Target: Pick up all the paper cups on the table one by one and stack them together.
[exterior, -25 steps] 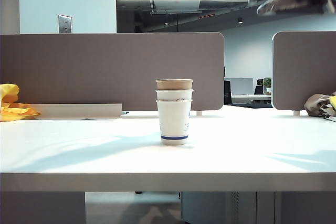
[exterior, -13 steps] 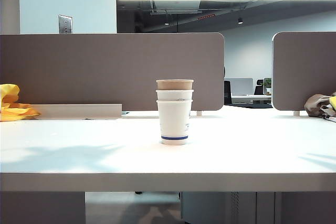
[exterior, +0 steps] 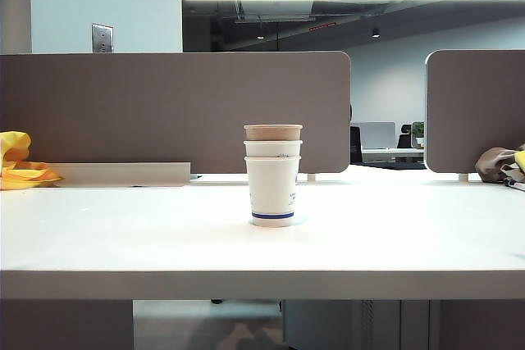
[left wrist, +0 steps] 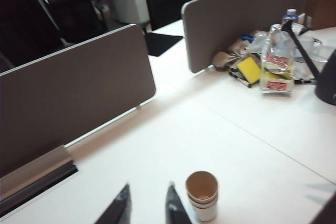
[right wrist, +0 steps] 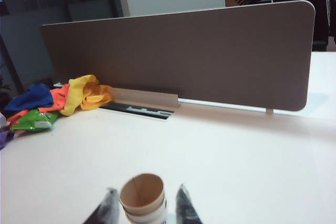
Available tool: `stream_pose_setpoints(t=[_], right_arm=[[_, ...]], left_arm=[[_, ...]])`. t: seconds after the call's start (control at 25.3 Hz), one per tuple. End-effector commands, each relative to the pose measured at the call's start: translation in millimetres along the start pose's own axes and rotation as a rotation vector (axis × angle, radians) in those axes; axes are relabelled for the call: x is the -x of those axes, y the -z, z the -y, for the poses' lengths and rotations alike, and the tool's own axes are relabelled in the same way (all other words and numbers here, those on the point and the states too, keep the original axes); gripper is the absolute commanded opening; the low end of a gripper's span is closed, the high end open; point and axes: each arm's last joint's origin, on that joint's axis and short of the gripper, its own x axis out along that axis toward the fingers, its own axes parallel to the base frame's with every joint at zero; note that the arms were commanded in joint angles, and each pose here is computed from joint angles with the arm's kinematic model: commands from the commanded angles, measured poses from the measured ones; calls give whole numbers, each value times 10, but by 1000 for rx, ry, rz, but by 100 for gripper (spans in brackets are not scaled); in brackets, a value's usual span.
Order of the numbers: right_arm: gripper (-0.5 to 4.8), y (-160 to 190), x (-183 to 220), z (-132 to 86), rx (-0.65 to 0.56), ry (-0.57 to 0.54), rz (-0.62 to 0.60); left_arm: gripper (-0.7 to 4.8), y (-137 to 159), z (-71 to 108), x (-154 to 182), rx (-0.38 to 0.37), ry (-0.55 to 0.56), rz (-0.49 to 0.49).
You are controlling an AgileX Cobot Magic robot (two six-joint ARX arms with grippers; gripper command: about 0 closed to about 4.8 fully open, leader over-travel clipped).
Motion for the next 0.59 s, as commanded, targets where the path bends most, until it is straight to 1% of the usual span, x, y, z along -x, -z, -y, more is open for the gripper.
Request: stream_pose_setpoints(t=[0.04, 0.08, 0.12, 0.2, 0.28, 0.39, 0.47, 0.59], right_arm=[[144, 43, 12, 15, -17, 57, -48], [144, 56, 19, 17, -21, 69, -60], [144, 67, 22, 28, -23, 103, -66], [144, 42, 23, 35, 5, 135, -39], [144, 29, 23, 41, 50, 161, -27], [144, 68, 26, 60, 59, 208, -31], [144, 88, 33, 66, 59, 227, -32], [144, 111, 76, 57, 62, 240, -22]], left_arm=[[89, 167, 29, 125, 2, -92, 96], [89, 272, 51, 155, 14, -112, 115], [89, 447, 84, 174, 19, -152, 151], [89, 697, 122, 180, 25, -226, 179], [89, 841, 151, 170, 26, -235, 154], [89, 940, 163, 110, 32, -245, 107], [89, 989, 164, 88, 43, -270, 94], [89, 1075, 187, 122, 51, -270, 98]])
